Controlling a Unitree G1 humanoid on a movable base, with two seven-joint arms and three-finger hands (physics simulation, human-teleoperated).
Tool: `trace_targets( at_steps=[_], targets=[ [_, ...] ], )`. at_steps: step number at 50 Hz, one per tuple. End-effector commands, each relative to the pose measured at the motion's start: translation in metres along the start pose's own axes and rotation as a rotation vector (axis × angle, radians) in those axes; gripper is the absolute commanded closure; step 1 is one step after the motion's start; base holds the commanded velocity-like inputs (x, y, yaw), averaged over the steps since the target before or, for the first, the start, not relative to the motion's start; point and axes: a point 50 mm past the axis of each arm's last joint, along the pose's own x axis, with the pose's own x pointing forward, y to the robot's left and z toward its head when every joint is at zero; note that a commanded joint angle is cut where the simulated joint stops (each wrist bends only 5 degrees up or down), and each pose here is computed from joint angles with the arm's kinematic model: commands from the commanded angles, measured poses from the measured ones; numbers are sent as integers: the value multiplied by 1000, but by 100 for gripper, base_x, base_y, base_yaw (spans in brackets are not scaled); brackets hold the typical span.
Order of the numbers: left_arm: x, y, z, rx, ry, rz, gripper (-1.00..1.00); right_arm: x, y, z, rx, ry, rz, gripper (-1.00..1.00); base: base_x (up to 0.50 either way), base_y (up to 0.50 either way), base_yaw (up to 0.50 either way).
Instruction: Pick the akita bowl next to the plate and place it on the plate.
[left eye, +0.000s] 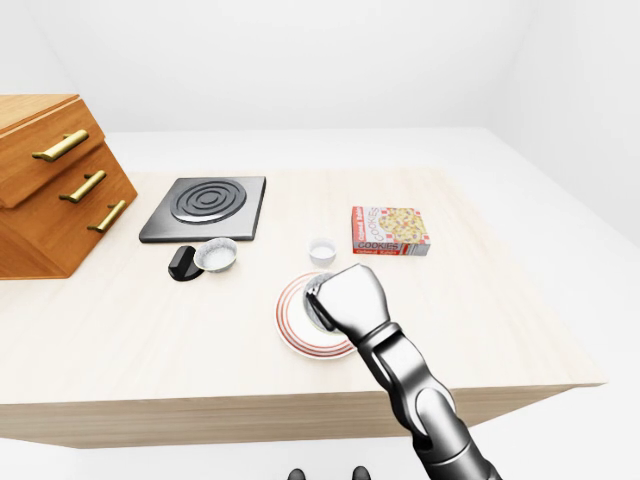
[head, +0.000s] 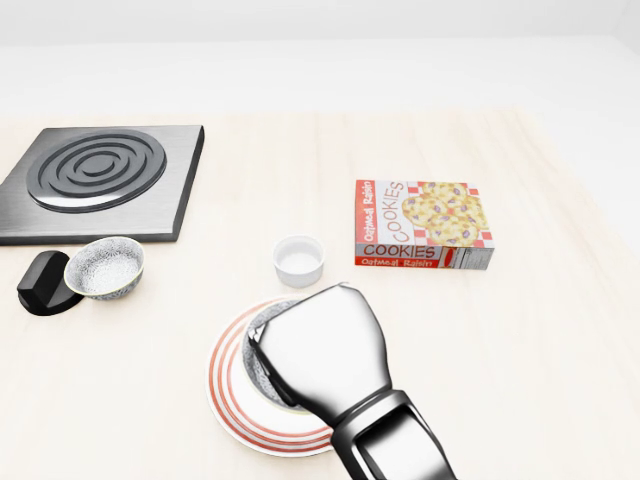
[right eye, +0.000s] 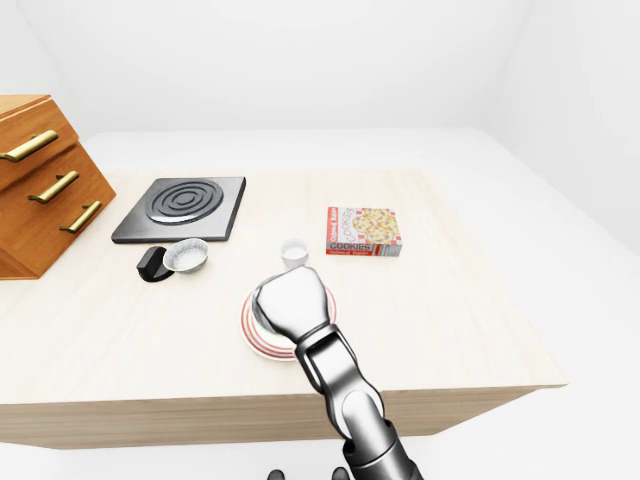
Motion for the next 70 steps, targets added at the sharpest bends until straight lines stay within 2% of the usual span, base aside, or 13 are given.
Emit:
trace_targets(
  at_steps=[1, 9, 22, 43, 70],
  targets=[
    [0, 0, 0, 2, 1, 0, -100, -1, 3, 3, -11, -10, 17, 100, 0, 0, 0],
    [0, -1, -2, 1, 7, 1, -100, 4, 7, 1, -119, -13, -35, 100, 0, 0, 0],
    [1, -1, -4, 2, 16, 3, -100, 19, 17, -5, -207, -17, -56, 100, 0, 0, 0],
    [1, -1, -6, 0, 23, 2, -100, 22, 40, 2, -180, -39, 21, 100, 0, 0, 0],
    [0, -2, -4, 1, 17, 2, -100, 27, 48, -3, -180, -37, 36, 100, 0, 0, 0]
  ],
)
